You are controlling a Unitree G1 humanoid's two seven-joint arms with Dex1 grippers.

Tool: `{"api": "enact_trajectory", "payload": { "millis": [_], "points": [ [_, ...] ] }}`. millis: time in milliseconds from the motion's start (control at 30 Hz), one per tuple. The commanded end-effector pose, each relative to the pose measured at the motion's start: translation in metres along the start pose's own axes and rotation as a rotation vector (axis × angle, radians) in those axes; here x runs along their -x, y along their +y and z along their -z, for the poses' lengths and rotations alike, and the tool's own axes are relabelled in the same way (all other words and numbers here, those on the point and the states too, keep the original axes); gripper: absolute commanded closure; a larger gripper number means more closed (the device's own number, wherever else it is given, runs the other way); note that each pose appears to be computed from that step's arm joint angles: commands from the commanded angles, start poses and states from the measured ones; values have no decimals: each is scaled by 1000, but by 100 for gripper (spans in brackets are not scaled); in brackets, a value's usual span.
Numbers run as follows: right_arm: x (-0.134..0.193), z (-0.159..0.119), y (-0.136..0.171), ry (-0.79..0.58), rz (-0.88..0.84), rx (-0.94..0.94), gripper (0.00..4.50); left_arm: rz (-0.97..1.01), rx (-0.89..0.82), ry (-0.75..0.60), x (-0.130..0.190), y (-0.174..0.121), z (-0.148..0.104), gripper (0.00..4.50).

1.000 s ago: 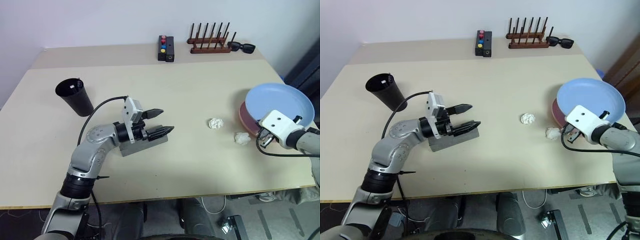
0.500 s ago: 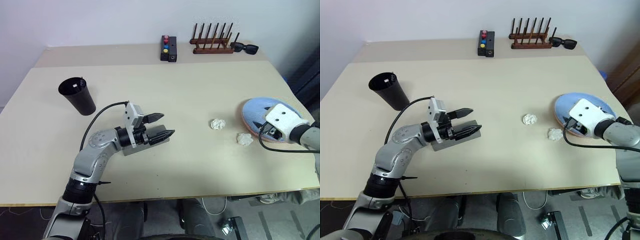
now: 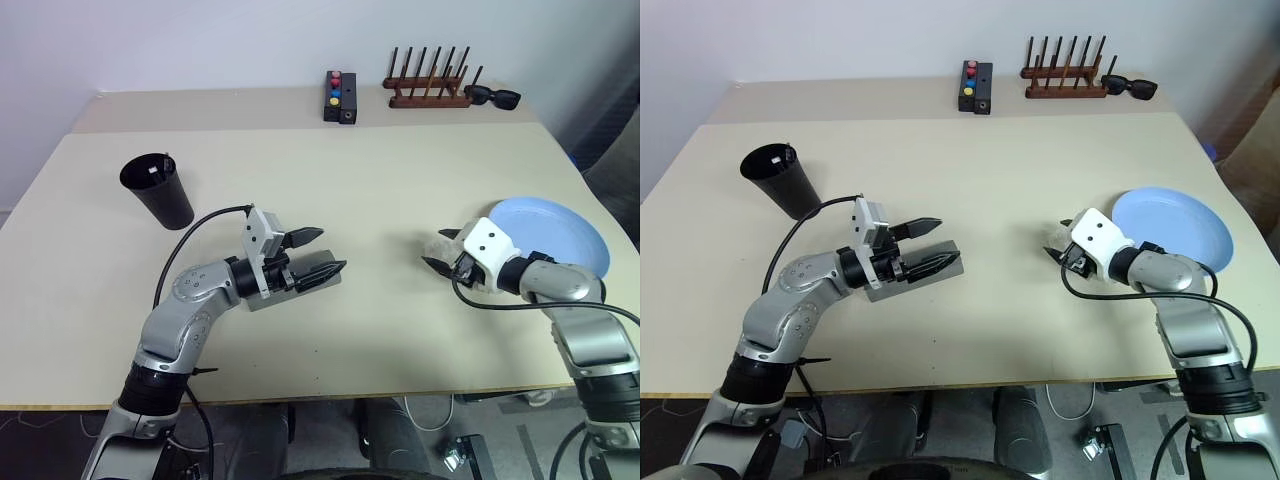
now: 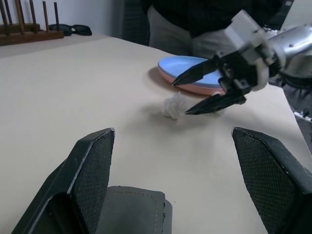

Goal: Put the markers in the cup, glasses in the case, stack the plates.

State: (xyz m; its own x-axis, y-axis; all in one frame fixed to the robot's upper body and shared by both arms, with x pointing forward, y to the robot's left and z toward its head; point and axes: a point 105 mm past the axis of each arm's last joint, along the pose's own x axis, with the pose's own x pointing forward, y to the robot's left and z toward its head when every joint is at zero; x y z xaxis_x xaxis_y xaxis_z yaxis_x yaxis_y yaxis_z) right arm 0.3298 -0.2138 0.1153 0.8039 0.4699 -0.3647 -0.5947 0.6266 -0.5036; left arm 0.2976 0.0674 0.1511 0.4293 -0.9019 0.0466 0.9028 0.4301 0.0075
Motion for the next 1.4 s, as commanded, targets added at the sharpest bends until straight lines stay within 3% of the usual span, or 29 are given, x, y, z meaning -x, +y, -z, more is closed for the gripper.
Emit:
{"api": "enact_trajectory", "payload": {
  "millis": [33,100,267,367,533,667,800,900,1067,1233,1400],
  "points": [
    [-3,-1,-10,-9,58,16,161,7,-35,-30,2,-3,-12,56],
    [-3,3,-11,0,60,15,216,6,-36,-30,2,-3,-12,56],
    [-1,3,-13,-5,77,20,447,7,-38,-28,2,-2,-11,56],
    [2,-3,-19,-21,108,42,447,11,-36,-28,1,-2,-11,56],
    [23,-11,-66,-17,372,108,447,23,-32,-26,-2,-2,-8,56],
    [48,2,-91,53,497,111,447,47,-24,-28,-7,-3,-7,56],
    [67,28,-94,155,519,68,447,64,-18,-32,-12,-4,-5,56],
    [74,34,-93,172,533,43,346,73,-16,-33,-14,-5,-4,56],
    [83,29,-94,125,565,26,95,79,-14,-31,-13,-5,-4,56],
    [85,11,-64,-35,378,-83,95,84,-8,-26,-12,-6,-3,56],
    [85,24,-12,14,128,-145,95,91,-4,-22,-11,-7,-2,56]
  ]
}}
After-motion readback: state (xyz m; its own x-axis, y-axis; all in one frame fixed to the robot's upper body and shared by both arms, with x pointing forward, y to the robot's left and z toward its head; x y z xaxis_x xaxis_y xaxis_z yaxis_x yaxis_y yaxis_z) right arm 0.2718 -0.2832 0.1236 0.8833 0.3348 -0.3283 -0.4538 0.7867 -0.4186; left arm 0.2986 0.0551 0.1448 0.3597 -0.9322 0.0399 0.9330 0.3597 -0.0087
